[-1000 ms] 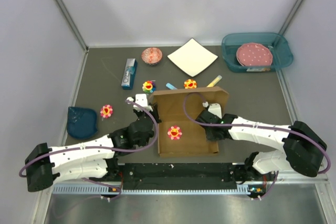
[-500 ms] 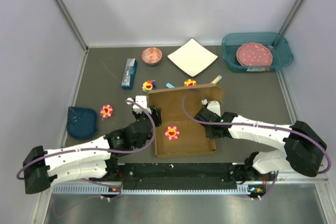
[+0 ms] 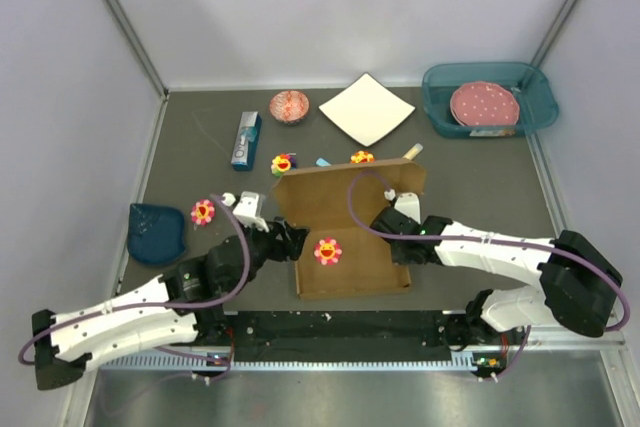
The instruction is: Fold the paper box
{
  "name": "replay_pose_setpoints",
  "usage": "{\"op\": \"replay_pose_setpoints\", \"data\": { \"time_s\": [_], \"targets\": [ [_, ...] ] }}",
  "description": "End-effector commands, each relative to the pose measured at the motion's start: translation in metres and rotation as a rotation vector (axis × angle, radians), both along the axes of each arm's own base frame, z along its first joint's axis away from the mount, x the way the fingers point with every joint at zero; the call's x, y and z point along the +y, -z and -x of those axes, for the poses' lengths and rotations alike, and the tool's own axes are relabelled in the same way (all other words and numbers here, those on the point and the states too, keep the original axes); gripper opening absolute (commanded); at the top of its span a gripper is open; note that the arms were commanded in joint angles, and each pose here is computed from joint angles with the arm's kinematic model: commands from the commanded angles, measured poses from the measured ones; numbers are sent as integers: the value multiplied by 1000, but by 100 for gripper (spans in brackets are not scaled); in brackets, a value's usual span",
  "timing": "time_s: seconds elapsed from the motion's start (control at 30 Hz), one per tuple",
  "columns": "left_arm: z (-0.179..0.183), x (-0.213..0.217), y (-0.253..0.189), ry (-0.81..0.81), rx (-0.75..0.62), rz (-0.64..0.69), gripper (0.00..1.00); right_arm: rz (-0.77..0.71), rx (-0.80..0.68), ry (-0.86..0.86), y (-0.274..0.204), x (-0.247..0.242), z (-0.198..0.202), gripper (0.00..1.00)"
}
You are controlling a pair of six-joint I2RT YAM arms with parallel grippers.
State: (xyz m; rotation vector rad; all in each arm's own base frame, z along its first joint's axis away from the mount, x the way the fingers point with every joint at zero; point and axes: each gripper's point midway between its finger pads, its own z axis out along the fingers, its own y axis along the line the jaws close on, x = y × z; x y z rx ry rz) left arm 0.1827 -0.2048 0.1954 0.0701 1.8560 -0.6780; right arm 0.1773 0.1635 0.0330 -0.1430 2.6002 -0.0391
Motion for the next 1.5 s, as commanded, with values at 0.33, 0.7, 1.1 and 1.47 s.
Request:
{"op": "replay_pose_setpoints", "data": {
  "time_s": [0.33, 0.7, 1.1, 1.47],
  "targets": [
    [55, 4, 29, 207, 180, 98, 99, -17, -30, 16, 1, 2, -6, 0],
    [42, 11, 108, 31, 331, -7, 69, -35, -26, 15, 3, 4, -4, 0],
    [16, 5, 117, -59, 273, -141, 27, -58, -51, 17, -2, 14, -13, 0],
    [-16, -2, 102, -160, 167, -223, 0, -37, -108, 27, -9, 25, -42, 0]
  ]
}}
